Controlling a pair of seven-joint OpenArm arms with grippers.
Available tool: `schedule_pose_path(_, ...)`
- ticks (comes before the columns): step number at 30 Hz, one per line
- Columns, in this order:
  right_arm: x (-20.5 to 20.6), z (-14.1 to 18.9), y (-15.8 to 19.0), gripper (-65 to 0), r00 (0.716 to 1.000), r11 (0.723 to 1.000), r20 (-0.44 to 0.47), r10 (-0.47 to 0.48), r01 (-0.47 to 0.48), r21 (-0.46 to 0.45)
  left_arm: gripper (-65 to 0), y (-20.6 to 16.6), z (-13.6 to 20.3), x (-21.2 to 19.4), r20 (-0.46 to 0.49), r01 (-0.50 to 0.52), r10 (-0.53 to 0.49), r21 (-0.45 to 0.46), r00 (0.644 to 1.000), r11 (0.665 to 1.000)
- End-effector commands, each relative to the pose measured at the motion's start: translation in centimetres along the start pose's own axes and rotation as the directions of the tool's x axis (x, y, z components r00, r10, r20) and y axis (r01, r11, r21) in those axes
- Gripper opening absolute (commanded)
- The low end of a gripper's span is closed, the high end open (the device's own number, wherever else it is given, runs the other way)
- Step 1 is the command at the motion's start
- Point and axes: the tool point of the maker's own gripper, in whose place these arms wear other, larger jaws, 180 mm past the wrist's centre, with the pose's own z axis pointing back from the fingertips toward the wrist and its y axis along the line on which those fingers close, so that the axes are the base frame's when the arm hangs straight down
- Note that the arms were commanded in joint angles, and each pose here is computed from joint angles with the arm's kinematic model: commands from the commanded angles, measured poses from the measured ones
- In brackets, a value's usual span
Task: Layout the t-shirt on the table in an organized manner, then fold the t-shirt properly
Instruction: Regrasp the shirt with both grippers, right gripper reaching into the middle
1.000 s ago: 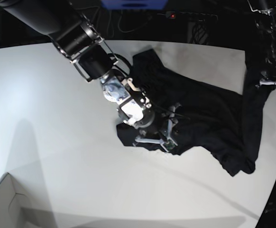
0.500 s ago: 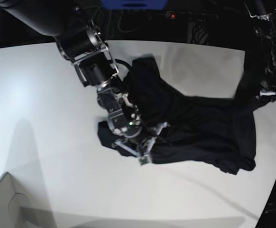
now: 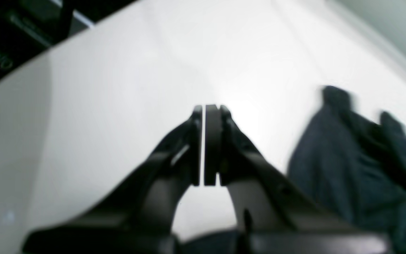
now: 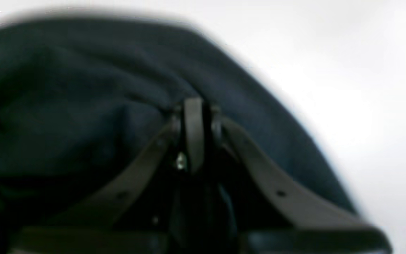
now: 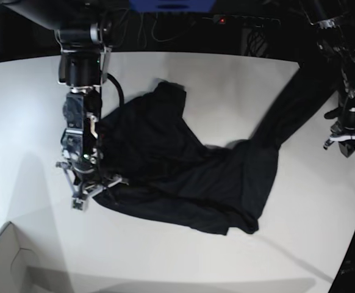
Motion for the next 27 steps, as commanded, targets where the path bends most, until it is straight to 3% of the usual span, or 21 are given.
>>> schedule_pose_path(1, 5.0, 1.1, 1.1, -64.6, 0.99, 1.0, 0.138, -0.012, 0.008, 0.029, -64.1, -0.4, -0.3, 1.2, 0.042, -0.001, 0.002, -0.013, 0.999, 1.0)
schedule_pose_path(5, 7.0, 3.8, 0.8, -64.6, 0.979, 1.0, 0.202, -0.012, 0.006, 0.03, -64.5, 0.1, -0.9, 0.2, 0.015, -0.021, 0.021, 0.001, 1.0, 1.0)
schedule_pose_path(11, 5.8, 4.5, 2.1, -63.8, 0.987, 0.991, 0.146, 0.065, -0.081, 0.108, -64.5, 0.1, -0.8, -0.5, 0.001, -0.032, 0.032, 0.005, 0.999, 0.999)
schedule_pose_path(14, 5.3, 4.5, 2.4, -57.4, 0.988, 0.986, 0.126, 0.092, -0.108, 0.128, -64.5, -0.8, -0.6, -0.6, 0.009, -0.053, 0.053, -0.012, 0.999, 0.999)
schedule_pose_path(21, 6.0, 5.7, 2.2, -41.6, 0.982, 0.986, 0.161, 0.096, -0.116, 0.122, -64.4, -8.2, 0.4, -4.0, -0.155, -0.144, 0.115, -0.194, 0.981, 0.97)
schedule_pose_path(27, 6.7, 7.3, 4.2, -39.4, 0.969, 0.974, 0.21, 0.128, -0.163, 0.157, -64.5, -16.2, 1.4, -8.0, -0.257, -0.121, 0.025, -0.366, 0.966, 0.923)
